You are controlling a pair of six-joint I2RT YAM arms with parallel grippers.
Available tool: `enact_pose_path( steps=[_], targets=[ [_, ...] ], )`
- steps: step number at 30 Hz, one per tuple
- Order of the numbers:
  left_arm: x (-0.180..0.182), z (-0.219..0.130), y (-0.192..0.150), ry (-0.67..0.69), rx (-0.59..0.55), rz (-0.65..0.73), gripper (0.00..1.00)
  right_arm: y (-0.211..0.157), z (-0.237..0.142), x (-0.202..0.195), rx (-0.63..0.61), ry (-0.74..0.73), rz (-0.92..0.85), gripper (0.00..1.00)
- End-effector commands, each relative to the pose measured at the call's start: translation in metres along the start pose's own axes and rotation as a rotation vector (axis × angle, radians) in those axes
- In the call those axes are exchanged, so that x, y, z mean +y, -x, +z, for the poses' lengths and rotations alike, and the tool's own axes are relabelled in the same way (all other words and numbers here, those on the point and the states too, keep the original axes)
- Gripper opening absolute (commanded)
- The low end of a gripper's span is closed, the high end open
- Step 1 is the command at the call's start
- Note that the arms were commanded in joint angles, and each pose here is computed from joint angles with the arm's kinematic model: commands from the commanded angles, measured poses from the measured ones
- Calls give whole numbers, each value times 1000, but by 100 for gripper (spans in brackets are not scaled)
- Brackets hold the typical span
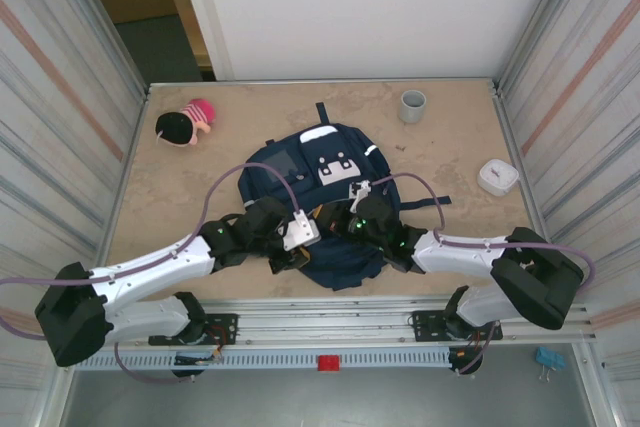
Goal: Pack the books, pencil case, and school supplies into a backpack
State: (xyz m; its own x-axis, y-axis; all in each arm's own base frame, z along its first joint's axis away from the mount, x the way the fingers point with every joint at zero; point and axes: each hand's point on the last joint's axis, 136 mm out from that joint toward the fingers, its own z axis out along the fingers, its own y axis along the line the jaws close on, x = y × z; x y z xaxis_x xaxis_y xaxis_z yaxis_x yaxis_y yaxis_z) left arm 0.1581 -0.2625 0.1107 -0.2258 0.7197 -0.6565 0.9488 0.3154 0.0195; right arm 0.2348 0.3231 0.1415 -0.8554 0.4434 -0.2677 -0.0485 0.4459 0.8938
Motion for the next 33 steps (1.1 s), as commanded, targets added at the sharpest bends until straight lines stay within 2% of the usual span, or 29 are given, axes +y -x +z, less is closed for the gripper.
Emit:
enact_pose_path(
  steps=[1,4,8,15,18,21,24,28,31,33],
  targets=[
    [-4,-34,60,13,-197,154,51,-13,-8,24,145,45,-182,5],
    [1,-49,54,79,-182,233,64,-18,-19,26,259,42,-258,5],
    [18,-56,44,200,-148,315,65,-20,-31,32,362,73,-297,5],
    [33,-36,26,272,-28,449,72,-12,-44,38,444,104,-315,5],
    [42,-23,30,307,-27,481,74,-10,-46,41,467,121,-303,5],
    [38,-11,38,281,-62,498,74,-7,-46,43,478,126,-294,6],
    [34,1,41,244,-83,505,66,-2,-47,43,475,131,-289,6],
    [27,8,44,198,-118,471,39,9,-48,37,446,105,-271,10],
    [18,8,45,138,-152,394,15,22,-56,24,377,23,-270,29],
    [14,9,44,103,-169,334,7,32,-66,13,306,-78,-305,40]
  ],
)
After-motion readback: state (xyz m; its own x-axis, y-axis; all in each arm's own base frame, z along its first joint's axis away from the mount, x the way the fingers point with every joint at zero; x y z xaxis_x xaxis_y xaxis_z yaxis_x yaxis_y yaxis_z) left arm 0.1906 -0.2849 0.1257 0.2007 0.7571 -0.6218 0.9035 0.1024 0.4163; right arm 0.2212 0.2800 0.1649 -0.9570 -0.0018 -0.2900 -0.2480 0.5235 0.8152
